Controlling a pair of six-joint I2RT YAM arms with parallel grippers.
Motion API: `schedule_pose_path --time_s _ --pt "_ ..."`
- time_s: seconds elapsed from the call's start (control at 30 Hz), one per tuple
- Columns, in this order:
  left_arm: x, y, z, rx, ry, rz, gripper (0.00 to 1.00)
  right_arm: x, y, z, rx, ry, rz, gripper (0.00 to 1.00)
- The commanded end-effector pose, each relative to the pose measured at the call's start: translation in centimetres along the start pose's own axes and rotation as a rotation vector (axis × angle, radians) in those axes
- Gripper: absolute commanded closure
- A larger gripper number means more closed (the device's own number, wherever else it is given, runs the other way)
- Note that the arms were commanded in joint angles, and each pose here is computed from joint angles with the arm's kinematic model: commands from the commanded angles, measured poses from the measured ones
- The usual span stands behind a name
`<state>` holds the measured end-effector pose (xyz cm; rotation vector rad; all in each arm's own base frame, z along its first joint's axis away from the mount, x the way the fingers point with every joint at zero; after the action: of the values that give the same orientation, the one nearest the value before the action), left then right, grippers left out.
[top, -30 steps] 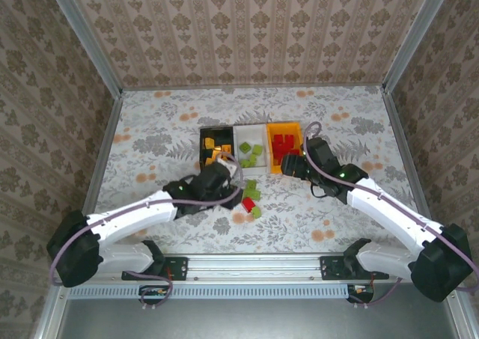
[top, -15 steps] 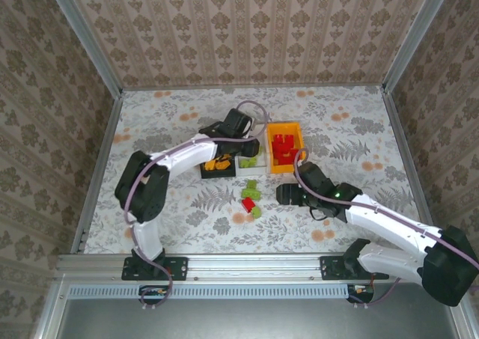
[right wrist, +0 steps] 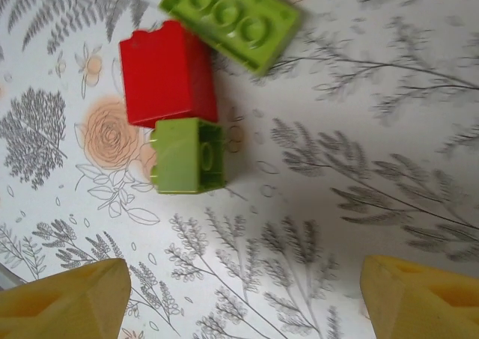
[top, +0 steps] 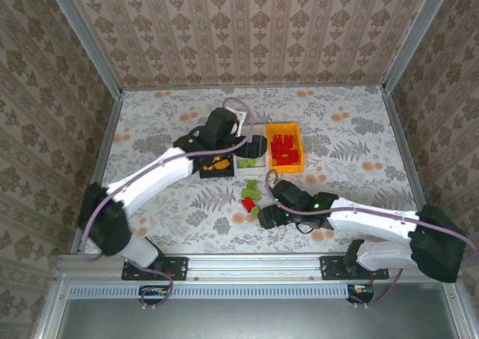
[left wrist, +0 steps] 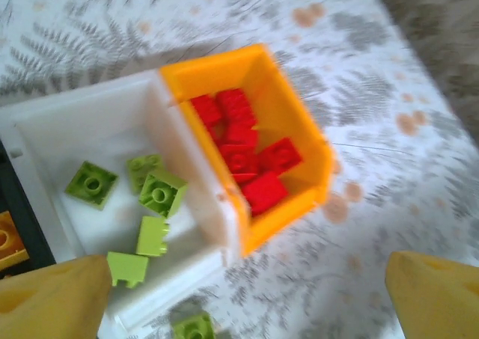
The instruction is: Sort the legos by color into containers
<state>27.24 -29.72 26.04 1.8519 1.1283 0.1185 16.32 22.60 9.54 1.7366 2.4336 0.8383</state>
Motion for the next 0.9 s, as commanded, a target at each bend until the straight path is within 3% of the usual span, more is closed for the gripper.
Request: schedule_pose_path --time_s 0.0,0.23,0.4,0.63,0.87 --pt "0.1 -2.4 -2.7 -0.025 0.023 -0.022 0.0 2.2 1.5 0.6 -0.04 0.001 -0.084 0.19" --pt "4.5 -10.1 -8.0 -0.087 0.156 -0.136 0.0 2.7 2.2 3.8 -0.012 -0.092 -0.116 0.26" --pt "7.3 -14.3 -9.4 -0.086 0.221 -0.221 0.0 2.4 2.2 5.5 0.03 -0.153 -0.113 0.43" --pt "8.8 -16.0 -9.9 -0.095 0.256 -0.265 0.0 2.6 1.5 5.5 0.053 -0.119 -0.104 0.66" --pt "9.1 -15.6 -10.0 -0.103 0.247 -0.254 0.0 2.8 2.2 1.0 -0.02 -0.052 -0.101 0.77"
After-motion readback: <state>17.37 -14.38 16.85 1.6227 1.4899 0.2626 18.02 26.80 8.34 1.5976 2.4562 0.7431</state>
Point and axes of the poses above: each hand's point on the last joint's axis, 136 mm out from that joint toward the fingers, its own z axis out along the fingers, its own x axis along the line the jaws close on, y = z × x, the point moved 4 cm from there along -z, back along the fingers, and after that the axes turned 3 degrees about z, right-handed, at the moved point
